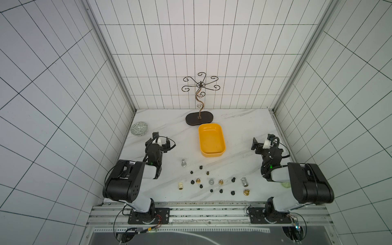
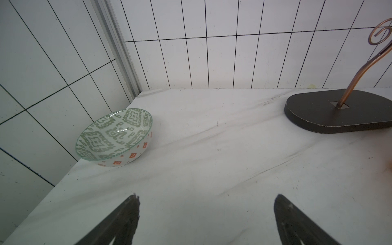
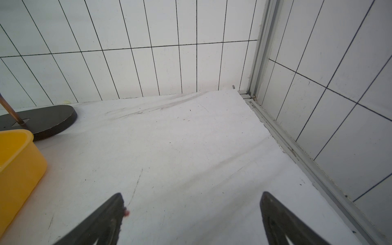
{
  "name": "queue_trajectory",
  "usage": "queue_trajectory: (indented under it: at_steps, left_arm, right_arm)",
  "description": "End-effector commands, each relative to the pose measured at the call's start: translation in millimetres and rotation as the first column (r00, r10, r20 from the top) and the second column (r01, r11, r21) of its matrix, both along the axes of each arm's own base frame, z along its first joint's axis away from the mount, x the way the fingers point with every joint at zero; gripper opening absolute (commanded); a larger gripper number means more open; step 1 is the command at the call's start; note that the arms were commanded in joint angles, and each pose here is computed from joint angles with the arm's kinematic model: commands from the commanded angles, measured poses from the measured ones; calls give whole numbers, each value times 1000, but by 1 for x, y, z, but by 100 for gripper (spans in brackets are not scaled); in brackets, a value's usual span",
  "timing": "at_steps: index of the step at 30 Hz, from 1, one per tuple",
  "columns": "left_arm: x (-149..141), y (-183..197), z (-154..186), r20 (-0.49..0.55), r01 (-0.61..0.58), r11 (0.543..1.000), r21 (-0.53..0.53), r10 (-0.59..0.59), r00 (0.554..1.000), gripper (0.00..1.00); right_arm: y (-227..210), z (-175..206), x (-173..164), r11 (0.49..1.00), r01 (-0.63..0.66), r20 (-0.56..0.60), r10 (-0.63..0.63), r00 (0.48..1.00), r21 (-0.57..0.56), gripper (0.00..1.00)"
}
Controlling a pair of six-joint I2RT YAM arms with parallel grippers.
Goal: Put the chess pieces into the storage box
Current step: Pick up the chess piece at the center of the board.
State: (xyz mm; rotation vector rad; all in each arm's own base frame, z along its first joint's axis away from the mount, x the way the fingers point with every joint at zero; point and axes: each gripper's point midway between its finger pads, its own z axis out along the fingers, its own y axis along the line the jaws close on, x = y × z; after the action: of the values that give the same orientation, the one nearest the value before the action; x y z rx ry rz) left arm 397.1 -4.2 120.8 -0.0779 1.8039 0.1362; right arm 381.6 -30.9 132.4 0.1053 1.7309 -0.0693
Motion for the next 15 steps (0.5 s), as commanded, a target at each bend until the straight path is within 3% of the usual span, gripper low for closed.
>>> queue_trajectory:
  at_steps: [1, 7, 10, 15]
  left_arm:
    - [3, 0, 42, -18, -38, 998, -52, 37, 999, 97]
    - [-23, -30, 86, -10, 106, 973, -204, -110, 994, 98]
    - [-38, -35, 92, -18, 115, 951, -287, -126, 992, 98]
    - [-61, -41, 78, -82, 92, 913, -398, -135, 987, 98]
  right_arm:
    - [10, 34, 11, 998, -69, -36, 69, 997, 4, 99]
    - [72, 98, 7, 956, -293, -49, 294, 954, 34, 99]
    - [129, 113, -6, 886, -461, -88, 463, 882, 48, 99]
    - [220, 99, -38, 721, -682, -187, 691, 698, 123, 99]
